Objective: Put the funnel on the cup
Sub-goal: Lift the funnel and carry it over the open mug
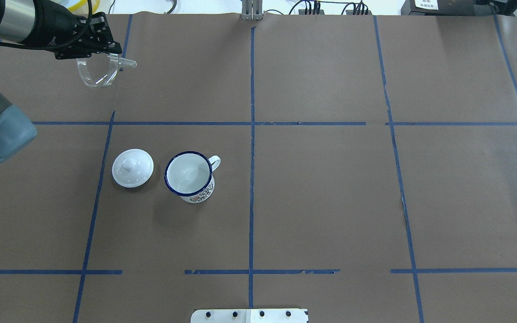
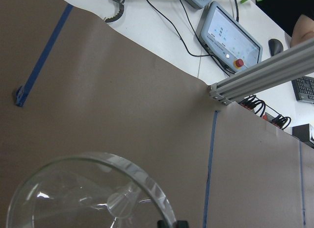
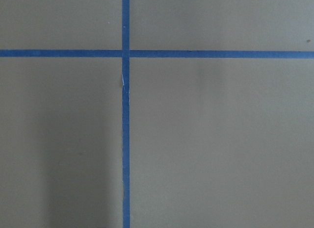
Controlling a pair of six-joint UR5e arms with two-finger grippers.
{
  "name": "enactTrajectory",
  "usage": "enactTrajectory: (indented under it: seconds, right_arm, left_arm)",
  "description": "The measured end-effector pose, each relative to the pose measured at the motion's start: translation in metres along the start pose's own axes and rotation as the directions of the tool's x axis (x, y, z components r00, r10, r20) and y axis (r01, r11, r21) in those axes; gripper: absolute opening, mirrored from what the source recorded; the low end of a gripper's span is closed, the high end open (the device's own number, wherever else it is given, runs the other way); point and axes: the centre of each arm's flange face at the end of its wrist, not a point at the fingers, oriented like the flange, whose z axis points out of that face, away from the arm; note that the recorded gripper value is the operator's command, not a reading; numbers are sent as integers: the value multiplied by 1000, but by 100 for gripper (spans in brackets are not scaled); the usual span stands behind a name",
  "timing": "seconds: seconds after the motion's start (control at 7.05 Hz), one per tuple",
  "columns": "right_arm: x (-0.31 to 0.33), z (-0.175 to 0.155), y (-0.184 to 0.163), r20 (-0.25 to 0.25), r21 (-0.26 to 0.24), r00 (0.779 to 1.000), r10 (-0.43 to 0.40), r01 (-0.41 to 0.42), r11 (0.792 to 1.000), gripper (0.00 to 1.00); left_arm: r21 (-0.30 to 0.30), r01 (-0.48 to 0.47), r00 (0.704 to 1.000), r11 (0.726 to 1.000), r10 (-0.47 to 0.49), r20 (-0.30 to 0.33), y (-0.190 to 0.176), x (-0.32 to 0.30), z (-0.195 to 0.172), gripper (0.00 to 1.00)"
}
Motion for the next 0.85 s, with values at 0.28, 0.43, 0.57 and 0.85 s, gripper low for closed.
enactTrajectory:
  seconds: [0.28, 0.43, 0.57, 0.85]
  right_arm:
    - [0, 0, 0, 0, 0, 1000, 0, 0, 1000, 100]
    - [0, 0, 0, 0, 0, 1000, 0, 0, 1000, 100]
    - [0, 0, 0, 0, 0, 1000, 0, 0, 1000, 100]
    - [0, 0, 0, 0, 1, 1000, -1, 1, 1000, 100]
  left_arm:
    - [-49, -20, 998, 999, 22, 52, 31, 19, -14, 0]
    - [-91, -37, 996, 995, 44, 81, 53, 30, -15, 0]
    - [-135, -60, 990, 989, 76, 121, 79, 45, -10, 0]
    - [-174, -100, 963, 980, 139, 229, 131, 87, 14, 0]
